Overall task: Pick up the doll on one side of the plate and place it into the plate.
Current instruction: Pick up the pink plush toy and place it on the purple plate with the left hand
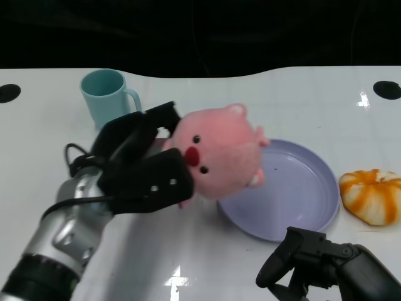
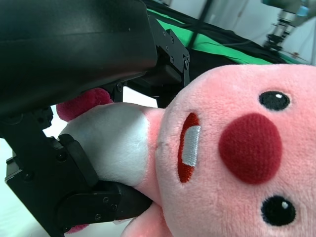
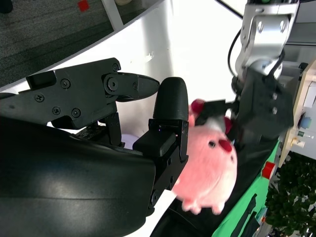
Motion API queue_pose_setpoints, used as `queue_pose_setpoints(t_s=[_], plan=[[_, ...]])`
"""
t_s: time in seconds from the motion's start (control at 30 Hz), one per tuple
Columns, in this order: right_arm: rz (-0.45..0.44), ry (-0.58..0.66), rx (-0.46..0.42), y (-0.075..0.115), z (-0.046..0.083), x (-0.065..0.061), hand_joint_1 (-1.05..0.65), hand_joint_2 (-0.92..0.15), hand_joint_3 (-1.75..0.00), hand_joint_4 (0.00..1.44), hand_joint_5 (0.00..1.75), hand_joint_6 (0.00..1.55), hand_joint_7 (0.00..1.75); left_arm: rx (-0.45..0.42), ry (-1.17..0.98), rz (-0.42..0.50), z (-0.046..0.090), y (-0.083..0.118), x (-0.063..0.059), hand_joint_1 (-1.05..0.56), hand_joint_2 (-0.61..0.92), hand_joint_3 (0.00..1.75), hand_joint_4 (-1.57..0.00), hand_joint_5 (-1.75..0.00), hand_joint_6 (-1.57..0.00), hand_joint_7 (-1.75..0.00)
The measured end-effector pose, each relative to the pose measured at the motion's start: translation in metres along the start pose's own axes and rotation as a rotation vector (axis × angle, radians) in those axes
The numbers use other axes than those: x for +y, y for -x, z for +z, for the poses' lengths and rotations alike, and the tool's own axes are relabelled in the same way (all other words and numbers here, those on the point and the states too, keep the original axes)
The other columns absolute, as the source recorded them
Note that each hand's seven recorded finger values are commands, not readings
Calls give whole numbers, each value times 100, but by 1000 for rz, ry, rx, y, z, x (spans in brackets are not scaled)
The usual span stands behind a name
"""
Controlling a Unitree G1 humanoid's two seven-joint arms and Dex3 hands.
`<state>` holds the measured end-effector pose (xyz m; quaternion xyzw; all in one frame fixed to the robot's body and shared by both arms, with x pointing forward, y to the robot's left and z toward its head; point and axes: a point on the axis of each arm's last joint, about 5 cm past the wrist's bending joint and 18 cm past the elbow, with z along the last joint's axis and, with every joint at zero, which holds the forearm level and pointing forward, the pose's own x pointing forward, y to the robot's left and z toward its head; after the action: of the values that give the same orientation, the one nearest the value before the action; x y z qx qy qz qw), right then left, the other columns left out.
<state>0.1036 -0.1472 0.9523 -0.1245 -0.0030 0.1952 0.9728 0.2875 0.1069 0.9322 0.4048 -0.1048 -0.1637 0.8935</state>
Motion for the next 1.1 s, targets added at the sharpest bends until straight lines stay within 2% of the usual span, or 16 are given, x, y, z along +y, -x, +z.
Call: queue_pose_setpoints(t_s=[0.13, 0.27, 0.5, 0.6, 0.7, 0.77, 0.8, 0.83, 0.87, 0.93, 0.97, 1.0, 1.03, 1.1], plan=[[0, 0, 0, 1, 0, 0, -25, -92, -34, 65, 159, 59, 129, -44, -3, -18, 22, -12, -9, -20, 36, 133, -99, -175, -78, -175], [1, -1, -7, 2, 2, 1, -27, -92, -35, 65, 158, 59, 129, -44, -12, -50, 39, -22, -19, -19, 33, 135, -99, -175, -79, -175], [1, 0, -10, 4, 4, 2, -26, -92, -35, 63, 158, 58, 129, -13, -50, -124, 51, -33, -36, -18, 35, 124, -98, -175, -77, -175], [2, 4, -13, 4, 6, 2, -26, -92, -35, 64, 157, 58, 129, 7, -68, -151, 54, -36, -42, -19, 41, 107, -94, -175, -72, -175], [6, 3, -15, 4, 6, 3, -26, -92, -35, 65, 157, 59, 129, 31, -54, -167, 57, -38, -46, -19, 50, 81, -85, -175, -79, -107], [7, 3, -15, 4, 6, 3, -26, -92, -35, 65, 157, 59, 129, 31, -17, -178, 60, -39, -47, -24, 64, 57, -71, -167, -72, -69], [7, 3, -15, 4, 6, 3, -26, -92, -35, 65, 157, 59, 129, 30, 9, -194, 60, -39, -47, -28, 71, 45, -62, -156, -68, -56], [7, 3, -15, 4, 6, 3, -25, -92, -34, 65, 157, 59, 128, 25, 25, -213, 61, -39, -46, -35, 81, 29, -48, -124, -58, -40], [7, 3, -15, 4, 6, 3, -25, -92, -34, 65, 157, 59, 128, 20, 35, -230, 62, -39, -46, -40, 87, 20, -40, -104, -53, -31], [6, 4, -15, 4, 6, 2, -25, -92, -34, 66, 157, 59, 129, 7, 40, -258, 63, -39, -45, -56, 91, 19, -12, -74, -31, -16], [5, 3, -15, 4, 6, 2, -25, -92, -34, 66, 158, 59, 129, -2, 36, -269, 65, -39, -43, -59, 92, 20, -6, -68, -26, -12], [4, 3, -15, 4, 6, 2, -25, -92, -34, 66, 158, 59, 129, -11, 32, -276, 66, -39, -42, -61, 92, 21, -3, -64, -24, -10], [3, 4, -16, 4, 6, 2, -25, -92, -34, 66, 158, 59, 129, -17, 27, -282, 68, -39, -41, -70, 92, 24, -1, -51, -18, -7], [3, 6, -15, 4, 6, 1, -26, -92, -34, 66, 158, 60, 129, -37, 16, -294, 70, -39, -38, -81, 92, 27, 0, -38, -12, -4]])
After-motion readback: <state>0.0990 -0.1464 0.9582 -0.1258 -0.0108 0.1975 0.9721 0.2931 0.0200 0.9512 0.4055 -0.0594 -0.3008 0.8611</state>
